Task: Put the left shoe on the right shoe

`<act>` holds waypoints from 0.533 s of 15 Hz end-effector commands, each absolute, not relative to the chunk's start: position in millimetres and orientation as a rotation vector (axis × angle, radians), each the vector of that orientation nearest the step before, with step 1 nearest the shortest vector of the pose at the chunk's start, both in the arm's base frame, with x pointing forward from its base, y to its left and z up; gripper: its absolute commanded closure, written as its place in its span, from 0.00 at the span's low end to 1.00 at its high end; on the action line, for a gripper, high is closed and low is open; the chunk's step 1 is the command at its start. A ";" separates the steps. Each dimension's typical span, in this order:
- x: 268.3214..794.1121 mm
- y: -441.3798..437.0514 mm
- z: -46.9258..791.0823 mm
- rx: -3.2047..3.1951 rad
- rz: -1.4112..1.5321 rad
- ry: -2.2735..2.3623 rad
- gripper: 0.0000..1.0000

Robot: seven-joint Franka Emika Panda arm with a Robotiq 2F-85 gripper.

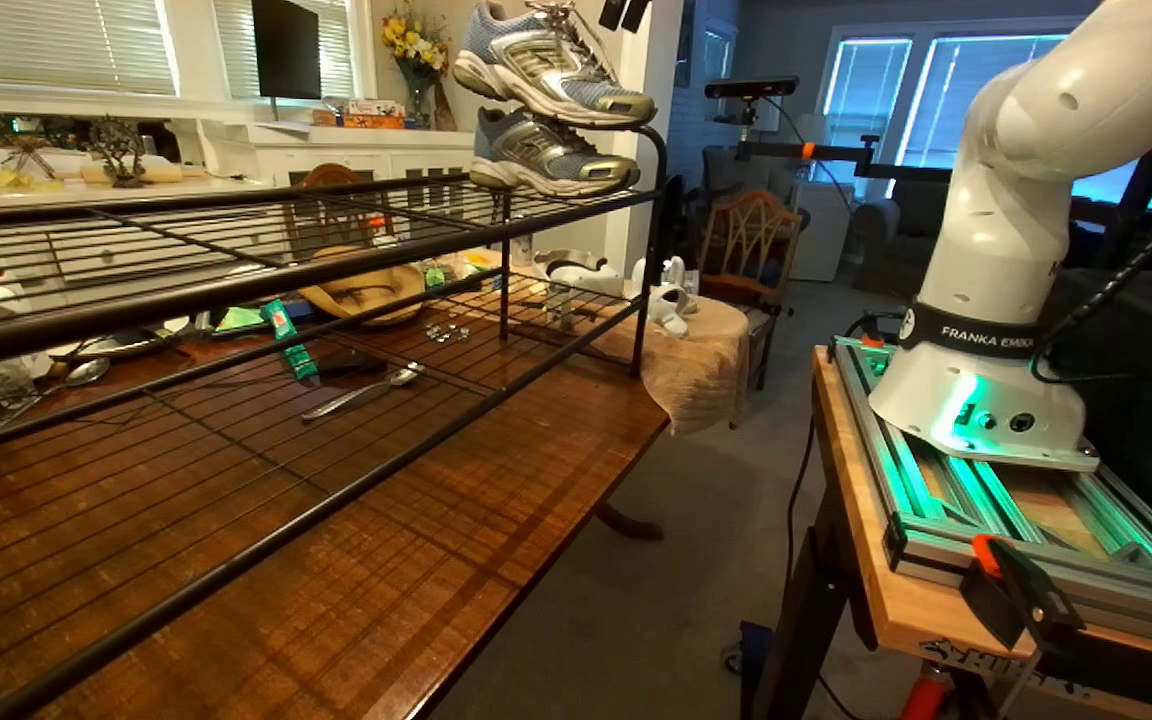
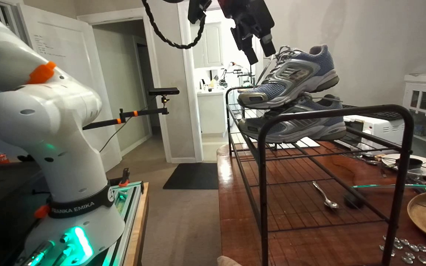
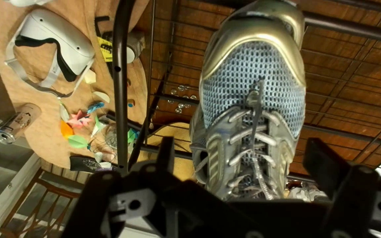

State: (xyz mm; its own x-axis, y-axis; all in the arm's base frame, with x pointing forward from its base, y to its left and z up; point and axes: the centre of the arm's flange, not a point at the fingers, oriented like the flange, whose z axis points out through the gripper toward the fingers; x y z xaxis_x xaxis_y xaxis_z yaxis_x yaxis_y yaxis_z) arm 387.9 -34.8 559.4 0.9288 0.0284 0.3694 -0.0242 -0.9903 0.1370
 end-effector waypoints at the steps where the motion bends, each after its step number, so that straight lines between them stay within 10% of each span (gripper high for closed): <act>1: 371.8 -34.5 571.2 2.987 0.461 -0.014 0.00; 8: 353.5 -39.1 583.9 2.996 0.355 -0.048 0.00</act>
